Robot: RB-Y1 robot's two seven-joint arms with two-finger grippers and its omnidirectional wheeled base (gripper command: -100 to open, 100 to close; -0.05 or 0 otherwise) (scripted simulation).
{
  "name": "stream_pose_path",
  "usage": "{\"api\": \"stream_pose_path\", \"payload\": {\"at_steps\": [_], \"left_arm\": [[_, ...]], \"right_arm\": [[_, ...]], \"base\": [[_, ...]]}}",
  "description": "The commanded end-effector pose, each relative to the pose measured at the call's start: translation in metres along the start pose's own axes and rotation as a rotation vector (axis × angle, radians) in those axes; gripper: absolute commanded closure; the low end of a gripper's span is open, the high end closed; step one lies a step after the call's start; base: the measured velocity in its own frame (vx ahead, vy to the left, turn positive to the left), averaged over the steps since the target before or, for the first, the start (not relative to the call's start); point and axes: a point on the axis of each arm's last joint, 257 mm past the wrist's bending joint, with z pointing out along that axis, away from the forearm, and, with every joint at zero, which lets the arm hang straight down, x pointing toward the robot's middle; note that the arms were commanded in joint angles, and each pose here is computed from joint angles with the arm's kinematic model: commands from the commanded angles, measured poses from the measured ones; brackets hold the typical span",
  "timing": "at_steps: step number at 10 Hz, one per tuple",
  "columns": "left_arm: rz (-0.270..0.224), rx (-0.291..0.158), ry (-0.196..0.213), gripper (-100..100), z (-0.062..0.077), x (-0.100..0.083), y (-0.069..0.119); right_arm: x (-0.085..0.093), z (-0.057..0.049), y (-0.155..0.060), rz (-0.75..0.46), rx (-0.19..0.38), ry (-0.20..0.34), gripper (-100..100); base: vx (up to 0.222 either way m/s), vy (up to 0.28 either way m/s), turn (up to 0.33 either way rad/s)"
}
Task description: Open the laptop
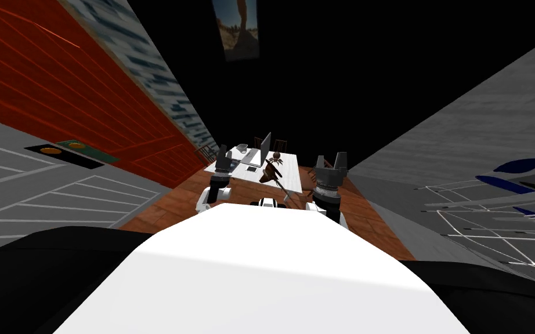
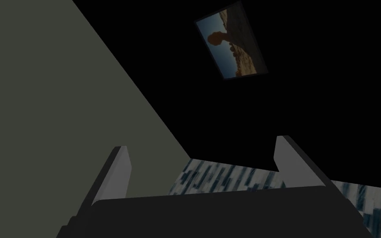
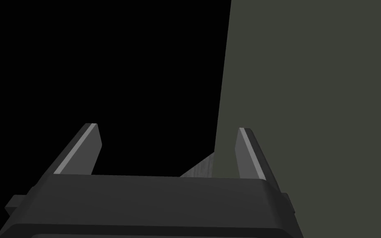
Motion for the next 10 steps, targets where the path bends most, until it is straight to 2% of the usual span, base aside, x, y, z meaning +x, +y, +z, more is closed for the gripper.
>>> {"api": "stream_pose_path", "payload": {"at_steps": [1,7,8,10], "left_arm": [[0.047,-0.069,0.009,-100,0.002,-0.001,0.031],[0.164,-0.242,0.028,-100,0.005,-0.010,0.104],[0.164,-0.242,0.028,-100,0.005,-0.010,0.104],[0.207,-0.305,0.035,-100,0.005,-0.015,0.130]], "right_arm": [[0.000,0.000,0.000,0.000,0.000,0.000,0],[0.000,0.000,0.000,0.000,0.000,0.000,0],[0.000,0.000,0.000,0.000,0.000,0.000,0],[0.000,0.000,0.000,0.000,0.000,0.000,0]], "base": [[0.006,-0.028,-0.151],[0.009,-0.027,-0.186],[0.006,-0.017,-0.051],[0.008,-0.021,-0.149]]}}
